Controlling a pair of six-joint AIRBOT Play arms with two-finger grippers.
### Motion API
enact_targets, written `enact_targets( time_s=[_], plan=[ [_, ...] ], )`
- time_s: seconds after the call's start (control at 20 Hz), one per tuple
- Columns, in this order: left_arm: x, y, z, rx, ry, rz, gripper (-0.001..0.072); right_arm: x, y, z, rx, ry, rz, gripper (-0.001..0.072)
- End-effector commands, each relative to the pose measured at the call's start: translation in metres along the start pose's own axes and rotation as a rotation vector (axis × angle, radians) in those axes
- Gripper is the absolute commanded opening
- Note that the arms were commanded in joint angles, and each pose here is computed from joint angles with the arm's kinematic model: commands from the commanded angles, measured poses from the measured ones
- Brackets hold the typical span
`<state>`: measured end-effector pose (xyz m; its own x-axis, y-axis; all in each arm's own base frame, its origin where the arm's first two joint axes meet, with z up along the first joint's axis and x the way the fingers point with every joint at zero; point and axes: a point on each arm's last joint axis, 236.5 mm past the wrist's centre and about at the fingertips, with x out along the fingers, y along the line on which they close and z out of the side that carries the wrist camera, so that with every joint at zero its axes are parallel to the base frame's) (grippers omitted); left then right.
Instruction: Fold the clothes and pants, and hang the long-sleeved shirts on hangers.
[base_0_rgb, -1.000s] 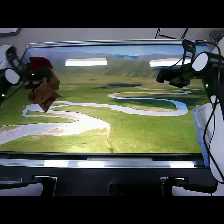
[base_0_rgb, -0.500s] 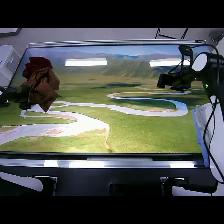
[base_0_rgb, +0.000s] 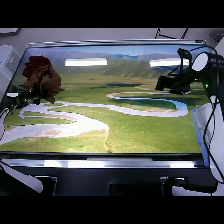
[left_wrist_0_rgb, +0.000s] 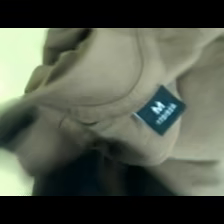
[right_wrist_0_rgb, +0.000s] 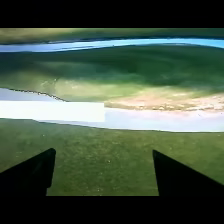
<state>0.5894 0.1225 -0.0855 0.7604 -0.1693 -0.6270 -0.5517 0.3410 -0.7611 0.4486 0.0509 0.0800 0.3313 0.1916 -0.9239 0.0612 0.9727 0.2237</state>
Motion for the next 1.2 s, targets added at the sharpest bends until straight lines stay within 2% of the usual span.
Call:
enact_targets(
  time_s=[0.0, 0.15, 0.35, 0.45, 0.55, 0.65, 0.85, 1.0, 1.15],
  plan=[
    [0.002, -0.009, -0.001, 0.013, -0.013, -0.029, 0.0022, 0.000, 0.003, -0.013, 0.013, 0.054, 0.013, 0.0676],
    [-0.020, -0.043, -0.002, 0.105, -0.009, -0.081, 0.0019, -0.001, 0.002, -0.026, 0.011, 0.110, 0.005, 0.0676],
    [-0.100, -0.139, 0.005, 0.386, -0.122, -0.211, 0.0017, -0.003, 0.001, -0.030, 0.007, 0.125, 0.004, 0.0676],
    [-0.133, -0.149, 0.014, 0.541, -0.177, -0.160, 0.0015, -0.003, 0.001, -0.032, 0.007, 0.132, 0.003, 0.0676],
    [-0.160, -0.157, -0.009, 0.693, -0.117, -0.132, 0.0016, -0.004, 0.001, -0.036, 0.007, 0.152, 0.001, 0.0676],
    [-0.198, -0.203, -0.062, 0.964, -0.094, -0.211, 0.0015, -0.004, 0.001, -0.038, 0.007, 0.160, 0.000, 0.0676],
    [-0.299, -0.309, -0.221, 1.206, -0.073, -0.551, 0.0016, -0.011, -0.001, -0.031, -0.002, 0.119, -0.012, 0.0677],
    [-0.332, -0.315, -0.361, 1.307, 0.170, -0.745, 0.0017, -0.047, -0.011, -0.014, -0.032, 0.007, -0.077, 0.0677],
    [-0.318, -0.272, -0.482, 1.318, 0.417, -0.790, 0.0018, -0.106, -0.025, 0.014, -0.064, -0.193, -0.172, 0.0677]
  ],
)
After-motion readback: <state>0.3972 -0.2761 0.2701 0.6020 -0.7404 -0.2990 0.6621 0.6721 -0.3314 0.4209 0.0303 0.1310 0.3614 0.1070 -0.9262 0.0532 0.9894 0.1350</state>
